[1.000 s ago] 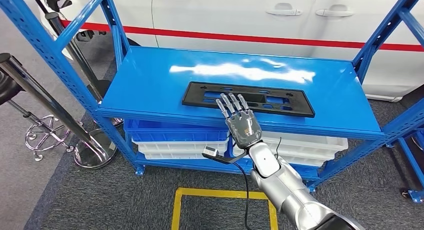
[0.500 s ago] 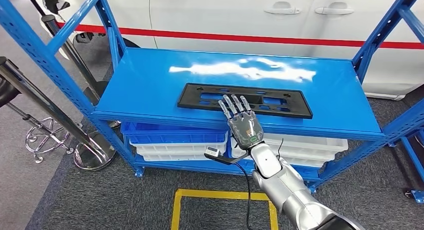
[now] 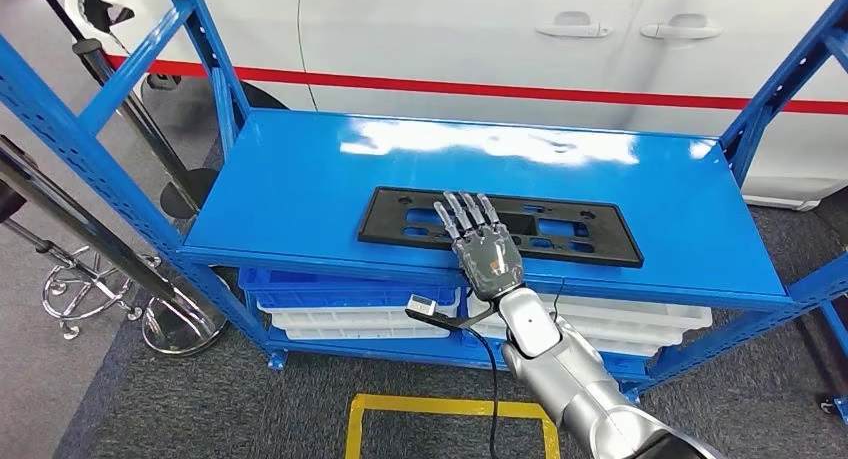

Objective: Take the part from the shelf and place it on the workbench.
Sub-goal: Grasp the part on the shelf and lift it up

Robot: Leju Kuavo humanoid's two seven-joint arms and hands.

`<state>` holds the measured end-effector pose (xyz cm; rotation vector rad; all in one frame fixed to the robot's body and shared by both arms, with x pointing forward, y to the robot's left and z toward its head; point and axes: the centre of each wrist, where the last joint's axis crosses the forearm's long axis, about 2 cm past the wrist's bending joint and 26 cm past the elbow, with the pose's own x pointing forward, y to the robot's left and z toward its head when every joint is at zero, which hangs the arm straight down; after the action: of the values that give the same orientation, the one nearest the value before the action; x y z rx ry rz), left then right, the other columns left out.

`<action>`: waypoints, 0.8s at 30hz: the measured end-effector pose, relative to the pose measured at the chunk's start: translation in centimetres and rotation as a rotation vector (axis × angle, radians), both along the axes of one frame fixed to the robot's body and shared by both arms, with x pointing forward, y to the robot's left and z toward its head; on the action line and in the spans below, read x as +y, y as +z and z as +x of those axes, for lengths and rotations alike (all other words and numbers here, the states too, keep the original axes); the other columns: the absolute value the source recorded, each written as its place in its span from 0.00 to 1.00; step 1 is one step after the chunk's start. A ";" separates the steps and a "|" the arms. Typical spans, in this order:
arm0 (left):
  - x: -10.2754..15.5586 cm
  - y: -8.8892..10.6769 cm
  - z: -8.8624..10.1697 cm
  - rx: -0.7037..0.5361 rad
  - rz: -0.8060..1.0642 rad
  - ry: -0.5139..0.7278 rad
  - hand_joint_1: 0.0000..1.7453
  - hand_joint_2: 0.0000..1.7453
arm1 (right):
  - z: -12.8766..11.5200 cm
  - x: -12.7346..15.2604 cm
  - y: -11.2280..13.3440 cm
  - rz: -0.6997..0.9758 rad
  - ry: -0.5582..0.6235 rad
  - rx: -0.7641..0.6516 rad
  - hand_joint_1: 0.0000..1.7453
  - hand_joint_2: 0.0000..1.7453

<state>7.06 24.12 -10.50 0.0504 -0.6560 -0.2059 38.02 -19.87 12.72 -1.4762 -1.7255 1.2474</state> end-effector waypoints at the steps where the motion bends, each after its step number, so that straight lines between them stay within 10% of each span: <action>1: 0.0 0.0 -0.1 0.001 0.001 0.001 0.00 0.00 | 0.1 0.0 0.1 0.002 -0.001 -0.003 0.00 1.00; 15: 0.0 0.0 0.1 -0.007 -0.011 0.024 0.00 0.00 | -0.2 -0.5 -0.2 0.010 -0.006 0.006 0.01 1.00; 19: 0.0 0.1 0.3 -0.013 -0.006 0.029 0.00 0.00 | -0.1 -0.6 -0.1 0.013 -0.004 0.002 1.00 1.00; 24: 0.0 0.0 0.2 -0.017 0.003 0.030 0.00 0.00 | -0.2 -0.7 -0.2 0.010 0.016 0.009 1.00 1.00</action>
<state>7.28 24.12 -10.45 0.0645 -0.6713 -0.1775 37.84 -20.57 12.52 -1.4520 -1.7381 1.2500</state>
